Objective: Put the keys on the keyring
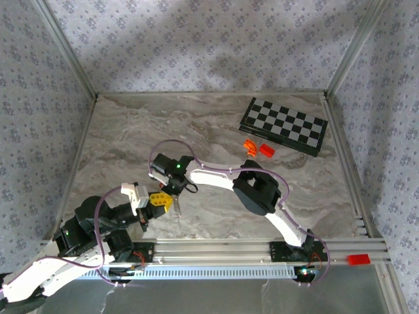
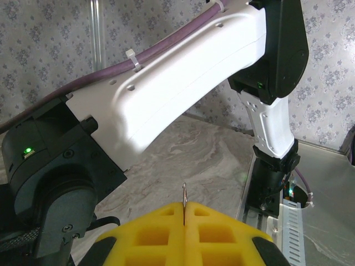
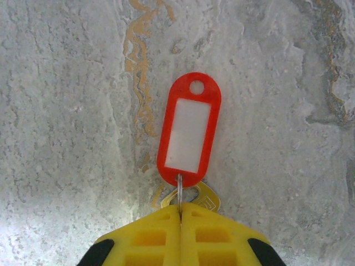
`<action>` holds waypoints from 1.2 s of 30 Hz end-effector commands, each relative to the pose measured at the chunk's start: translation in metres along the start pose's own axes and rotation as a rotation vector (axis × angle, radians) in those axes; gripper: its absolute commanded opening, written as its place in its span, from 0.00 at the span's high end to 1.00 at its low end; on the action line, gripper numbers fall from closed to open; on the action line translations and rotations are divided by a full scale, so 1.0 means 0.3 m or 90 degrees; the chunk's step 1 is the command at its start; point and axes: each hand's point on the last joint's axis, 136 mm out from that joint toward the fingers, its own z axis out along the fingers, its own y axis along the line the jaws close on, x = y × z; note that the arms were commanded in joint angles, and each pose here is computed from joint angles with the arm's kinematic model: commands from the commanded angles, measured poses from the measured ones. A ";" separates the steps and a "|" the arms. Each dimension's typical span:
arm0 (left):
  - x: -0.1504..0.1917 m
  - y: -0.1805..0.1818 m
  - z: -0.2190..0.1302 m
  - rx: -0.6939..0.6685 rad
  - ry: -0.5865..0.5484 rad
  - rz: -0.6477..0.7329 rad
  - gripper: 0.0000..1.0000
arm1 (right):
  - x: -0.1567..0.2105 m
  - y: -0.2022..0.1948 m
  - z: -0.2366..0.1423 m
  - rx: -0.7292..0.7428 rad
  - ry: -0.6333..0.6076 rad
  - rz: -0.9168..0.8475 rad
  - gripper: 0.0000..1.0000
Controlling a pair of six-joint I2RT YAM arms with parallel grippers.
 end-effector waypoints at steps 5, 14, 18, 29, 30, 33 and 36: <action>-0.035 0.006 -0.011 -0.010 -0.031 -0.004 1.00 | 0.017 -0.055 -0.055 -0.009 -0.018 0.049 1.00; -0.038 0.012 -0.011 -0.017 -0.027 -0.001 1.00 | 0.160 -0.164 -0.180 0.008 -0.039 0.121 1.00; -0.029 0.022 0.002 -0.028 -0.006 0.001 1.00 | 0.286 -0.193 -0.239 0.018 -0.023 0.154 1.00; -0.019 0.038 0.067 -0.022 0.026 -0.016 1.00 | 0.627 -0.182 -0.303 0.013 -0.002 0.277 1.00; -0.024 0.038 0.070 -0.020 0.024 -0.017 1.00 | 0.644 -0.181 -0.301 0.010 -0.007 0.286 1.00; -0.046 0.037 0.076 -0.018 0.022 -0.008 1.00 | 0.707 -0.171 -0.296 0.002 -0.002 0.315 1.00; -0.073 0.045 0.081 -0.029 0.023 0.015 1.00 | 0.764 -0.168 -0.277 0.000 0.004 0.343 1.00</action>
